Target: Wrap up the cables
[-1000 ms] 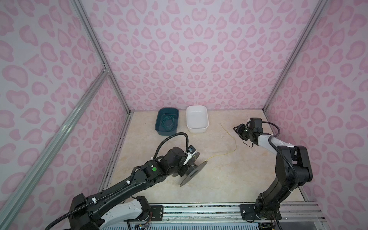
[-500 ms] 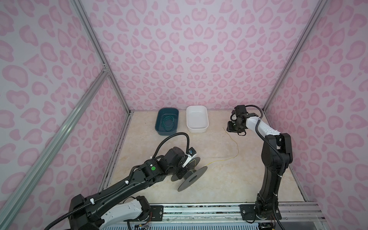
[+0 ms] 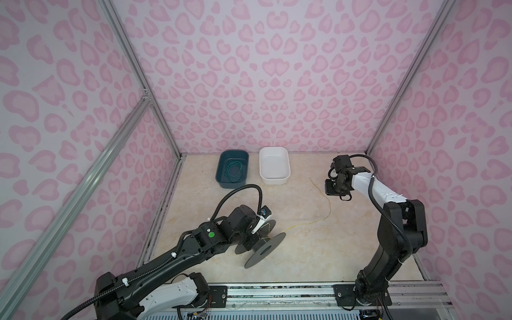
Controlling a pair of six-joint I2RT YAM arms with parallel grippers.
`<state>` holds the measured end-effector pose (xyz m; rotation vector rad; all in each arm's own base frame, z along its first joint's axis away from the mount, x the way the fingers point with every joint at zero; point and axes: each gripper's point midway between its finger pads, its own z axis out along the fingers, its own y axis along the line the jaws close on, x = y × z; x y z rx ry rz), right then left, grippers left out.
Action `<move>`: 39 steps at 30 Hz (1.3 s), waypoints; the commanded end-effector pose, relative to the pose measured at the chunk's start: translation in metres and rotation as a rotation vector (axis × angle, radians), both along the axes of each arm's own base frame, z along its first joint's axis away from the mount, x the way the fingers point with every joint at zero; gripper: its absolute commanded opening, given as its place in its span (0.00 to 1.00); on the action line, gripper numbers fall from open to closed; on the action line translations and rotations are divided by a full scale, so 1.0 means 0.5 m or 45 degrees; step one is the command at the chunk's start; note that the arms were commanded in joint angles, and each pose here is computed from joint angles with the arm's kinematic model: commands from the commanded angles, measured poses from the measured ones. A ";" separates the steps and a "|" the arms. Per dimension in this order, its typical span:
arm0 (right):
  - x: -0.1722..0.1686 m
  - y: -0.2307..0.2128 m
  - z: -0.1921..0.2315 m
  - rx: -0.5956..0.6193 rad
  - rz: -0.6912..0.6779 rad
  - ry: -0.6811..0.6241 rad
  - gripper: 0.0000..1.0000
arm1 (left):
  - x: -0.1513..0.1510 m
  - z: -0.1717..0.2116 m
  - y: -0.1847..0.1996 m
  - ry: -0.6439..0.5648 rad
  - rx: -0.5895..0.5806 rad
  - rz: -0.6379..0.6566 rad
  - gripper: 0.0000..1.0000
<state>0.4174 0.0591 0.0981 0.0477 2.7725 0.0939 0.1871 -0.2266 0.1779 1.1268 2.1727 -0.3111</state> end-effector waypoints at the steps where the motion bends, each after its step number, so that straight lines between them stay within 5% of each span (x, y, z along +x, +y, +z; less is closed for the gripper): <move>1: 0.038 0.024 -0.010 0.027 0.077 0.026 0.42 | -0.002 -0.001 0.014 -0.002 0.038 0.007 0.03; 15: 0.021 0.012 -0.125 -0.037 0.070 0.234 0.37 | 0.007 0.005 0.010 -0.027 0.045 0.007 0.03; 21: -0.001 0.003 -0.159 -0.037 0.053 0.304 0.26 | 0.010 0.005 0.007 -0.032 0.041 0.007 0.03; 26: 0.015 -0.004 -0.128 -0.012 0.002 0.218 0.00 | 0.012 0.008 0.010 -0.041 0.041 0.015 0.03; 32: 0.023 -0.042 -0.063 0.098 -0.158 0.053 0.00 | 0.024 0.045 0.022 -0.102 0.002 0.065 0.03; 39: -0.001 -0.170 -0.040 0.090 -0.525 -0.158 0.00 | 0.050 0.208 0.031 -0.234 -0.294 0.183 0.04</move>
